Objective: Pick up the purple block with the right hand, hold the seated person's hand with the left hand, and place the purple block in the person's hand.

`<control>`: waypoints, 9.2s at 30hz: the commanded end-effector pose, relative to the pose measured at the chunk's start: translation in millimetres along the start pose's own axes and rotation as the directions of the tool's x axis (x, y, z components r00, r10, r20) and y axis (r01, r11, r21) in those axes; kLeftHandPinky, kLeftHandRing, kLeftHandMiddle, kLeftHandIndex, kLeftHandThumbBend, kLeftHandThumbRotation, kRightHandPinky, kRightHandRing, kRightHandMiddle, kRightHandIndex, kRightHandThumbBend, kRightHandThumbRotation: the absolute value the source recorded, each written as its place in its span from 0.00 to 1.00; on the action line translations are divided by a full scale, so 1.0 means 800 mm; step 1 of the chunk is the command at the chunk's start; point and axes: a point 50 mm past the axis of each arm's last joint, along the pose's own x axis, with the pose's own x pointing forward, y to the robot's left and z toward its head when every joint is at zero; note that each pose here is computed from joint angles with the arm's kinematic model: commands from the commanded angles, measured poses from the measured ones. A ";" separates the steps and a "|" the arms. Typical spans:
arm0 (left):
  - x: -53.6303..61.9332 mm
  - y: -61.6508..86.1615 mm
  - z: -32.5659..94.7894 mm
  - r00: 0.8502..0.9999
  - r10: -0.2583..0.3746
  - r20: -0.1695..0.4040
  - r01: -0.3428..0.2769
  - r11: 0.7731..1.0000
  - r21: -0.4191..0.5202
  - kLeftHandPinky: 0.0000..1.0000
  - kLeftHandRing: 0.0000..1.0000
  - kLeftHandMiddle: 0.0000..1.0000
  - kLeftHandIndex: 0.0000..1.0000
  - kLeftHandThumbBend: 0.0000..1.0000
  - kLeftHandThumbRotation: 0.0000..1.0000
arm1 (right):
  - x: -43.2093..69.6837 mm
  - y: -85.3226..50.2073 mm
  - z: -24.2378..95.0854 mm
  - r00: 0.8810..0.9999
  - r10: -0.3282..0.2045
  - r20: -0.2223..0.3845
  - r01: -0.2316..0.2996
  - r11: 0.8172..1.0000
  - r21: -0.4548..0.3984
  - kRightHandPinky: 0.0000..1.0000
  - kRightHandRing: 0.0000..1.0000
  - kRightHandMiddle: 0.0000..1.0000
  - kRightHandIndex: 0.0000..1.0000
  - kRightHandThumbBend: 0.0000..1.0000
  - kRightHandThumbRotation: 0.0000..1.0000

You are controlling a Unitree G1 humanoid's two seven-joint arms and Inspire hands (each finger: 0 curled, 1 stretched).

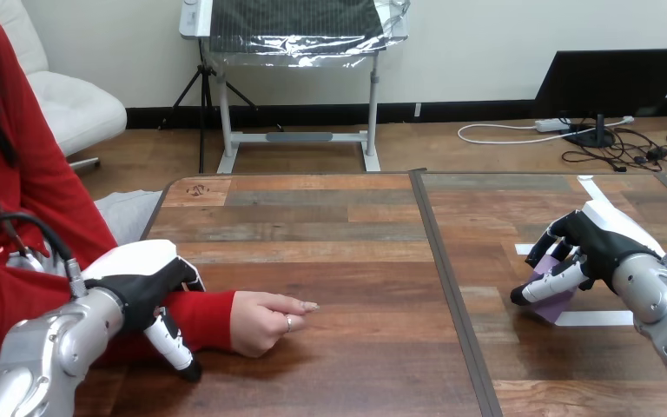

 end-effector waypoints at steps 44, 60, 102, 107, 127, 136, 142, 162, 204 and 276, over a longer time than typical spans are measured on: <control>-0.009 0.039 0.020 0.983 0.140 0.119 -0.122 0.981 -0.148 0.23 0.30 0.39 0.43 0.76 0.00 | 0.006 -0.039 0.042 0.985 -0.114 0.130 0.108 0.993 0.052 0.42 0.46 0.51 0.52 0.81 0.00; -0.023 0.072 0.034 0.943 0.276 0.183 -0.244 0.953 -0.178 0.24 0.30 0.38 0.43 0.78 0.00 | 0.006 -0.040 0.050 0.977 -0.123 0.174 0.116 0.992 0.050 0.40 0.45 0.50 0.51 0.81 0.00; -0.058 0.135 0.068 0.846 0.454 0.280 -0.405 0.888 -0.217 0.26 0.33 0.40 0.42 0.79 0.00 | 0.005 -0.048 0.070 0.955 -0.154 0.253 0.134 0.986 0.097 0.37 0.42 0.48 0.50 0.80 0.00; -0.059 0.137 0.070 0.840 0.463 0.282 -0.411 0.883 -0.227 0.27 0.33 0.40 0.43 0.80 0.00 | 0.004 -0.050 0.074 0.949 -0.160 0.271 0.134 0.985 0.112 0.37 0.41 0.47 0.50 0.80 0.00; -0.061 0.148 0.081 0.821 0.484 0.302 -0.425 0.872 -0.244 0.28 0.35 0.41 0.44 0.80 0.00 | -0.002 -0.055 0.109 0.879 -0.214 0.427 0.155 0.973 0.169 0.35 0.40 0.45 0.47 0.82 0.00; -0.061 0.154 0.087 0.803 0.501 0.323 -0.428 0.862 -0.271 0.32 0.38 0.43 0.45 0.81 0.00 | -0.007 -0.055 0.126 0.837 -0.238 0.492 0.150 0.966 0.213 0.34 0.39 0.45 0.47 0.81 0.00; -0.062 0.157 0.091 0.794 0.509 0.333 -0.432 0.857 -0.279 0.33 0.39 0.44 0.46 0.82 0.00 | -0.010 -0.055 0.141 0.812 -0.245 0.530 0.143 0.963 0.226 0.33 0.37 0.44 0.46 0.81 0.00; -0.062 0.163 0.104 0.761 0.538 0.362 -0.453 0.840 -0.297 0.35 0.42 0.47 0.47 0.82 0.00 | -0.024 -0.052 0.180 0.729 -0.261 0.632 0.125 0.960 0.252 0.32 0.35 0.42 0.45 0.79 0.00; -0.062 0.181 0.135 0.657 0.626 0.421 -0.476 0.777 -0.413 0.38 0.43 0.47 0.46 0.81 0.00 | -0.063 -0.018 0.229 0.578 -0.231 0.783 0.010 0.961 0.276 0.30 0.34 0.41 0.44 0.76 0.00; -0.064 0.157 0.132 0.598 0.611 0.519 -0.358 0.783 -0.509 0.46 0.52 0.56 0.57 0.73 0.21 | -0.065 -0.008 0.215 0.584 -0.220 0.781 -0.095 0.937 0.335 0.41 0.49 0.53 0.58 0.69 0.48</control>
